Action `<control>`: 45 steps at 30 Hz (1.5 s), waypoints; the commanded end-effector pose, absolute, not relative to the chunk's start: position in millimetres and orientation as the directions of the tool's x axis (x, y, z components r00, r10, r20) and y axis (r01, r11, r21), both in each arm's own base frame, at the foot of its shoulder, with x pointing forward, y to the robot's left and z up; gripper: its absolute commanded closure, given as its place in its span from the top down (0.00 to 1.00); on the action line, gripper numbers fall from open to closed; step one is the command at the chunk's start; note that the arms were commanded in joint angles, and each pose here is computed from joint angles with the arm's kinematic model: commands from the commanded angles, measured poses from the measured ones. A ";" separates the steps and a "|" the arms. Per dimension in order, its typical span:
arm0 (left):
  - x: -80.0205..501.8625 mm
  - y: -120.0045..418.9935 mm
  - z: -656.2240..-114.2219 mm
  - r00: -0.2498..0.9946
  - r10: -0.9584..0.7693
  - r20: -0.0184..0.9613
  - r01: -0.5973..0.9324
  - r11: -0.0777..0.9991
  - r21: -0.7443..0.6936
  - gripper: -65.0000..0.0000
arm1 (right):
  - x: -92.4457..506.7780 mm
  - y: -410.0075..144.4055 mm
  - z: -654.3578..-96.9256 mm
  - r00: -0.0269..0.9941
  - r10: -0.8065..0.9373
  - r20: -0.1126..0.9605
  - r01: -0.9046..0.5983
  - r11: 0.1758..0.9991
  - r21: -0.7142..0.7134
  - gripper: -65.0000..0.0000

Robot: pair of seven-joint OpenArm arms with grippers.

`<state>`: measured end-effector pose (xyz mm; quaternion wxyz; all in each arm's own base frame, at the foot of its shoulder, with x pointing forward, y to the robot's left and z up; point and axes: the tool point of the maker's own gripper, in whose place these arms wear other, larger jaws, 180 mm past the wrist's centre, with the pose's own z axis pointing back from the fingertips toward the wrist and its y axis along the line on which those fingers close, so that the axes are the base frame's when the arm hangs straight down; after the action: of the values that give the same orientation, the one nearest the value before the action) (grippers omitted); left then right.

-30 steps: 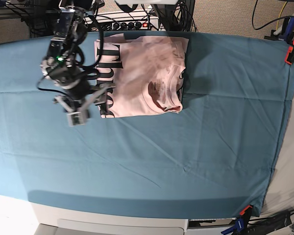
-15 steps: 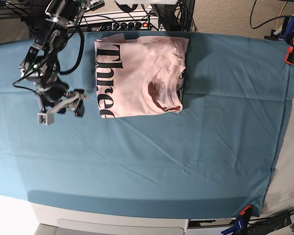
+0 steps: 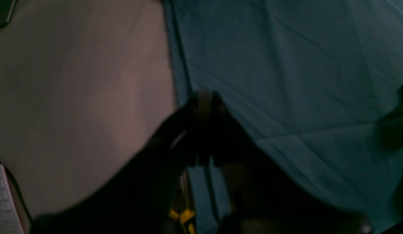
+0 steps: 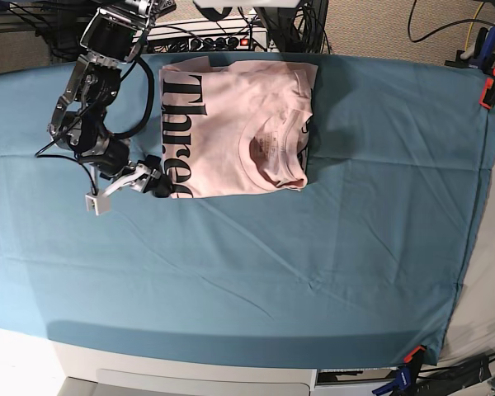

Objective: Fold the T-shirt properly
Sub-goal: 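Grasp the lettered edge of the folded shirt with the right gripper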

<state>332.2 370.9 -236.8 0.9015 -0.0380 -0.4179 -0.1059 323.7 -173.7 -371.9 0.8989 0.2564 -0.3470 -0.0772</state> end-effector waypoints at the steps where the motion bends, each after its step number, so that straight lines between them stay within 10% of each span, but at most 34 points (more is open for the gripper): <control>1: 339.1 376.7 -213.6 0.581 -0.179 0.794 0.224 0.973 0.055 0.00 | 333.4 -171.2 -358.2 0.719 -0.321 0.616 -0.077 0.845 0.529 0.61; 27: 339.2 376.3 -213.4 0.579 -0.181 0.795 0.226 0.972 0.056 0.00 | 335.4 -123.0 -354.6 0.734 -0.224 0.641 -0.229 0.807 0.544 0.59; 33: 338.8 376.7 -213.9 0.583 -0.178 0.793 0.223 0.973 0.054 0.00 | 337.8 -130.9 -359.4 0.727 -0.203 0.656 -0.214 0.841 0.497 0.04; 35: 338.9 377.2 -213.7 0.585 -0.160 0.795 0.211 0.977 0.041 0.00 | 338.1 -131.0 -359.2 0.725 -0.204 0.658 -0.214 0.841 0.497 0.00; 41: 321.3 384.8 -223.2 0.656 -0.137 0.742 0.193 0.981 0.011 0.53 | 337.5 -130.8 -359.5 0.726 -0.198 0.659 -0.219 0.842 0.493 0.00; 45: 310.7 400.9 -222.4 0.716 -0.129 0.687 0.145 0.989 0.034 0.56 | 336.2 -134.8 -364.4 0.735 -0.176 0.655 -0.210 0.860 0.466 0.00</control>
<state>302.8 396.0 -245.3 0.9357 -0.0216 -0.3455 -0.0675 325.3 -134.5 -378.5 0.9033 0.2628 -0.3392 0.0023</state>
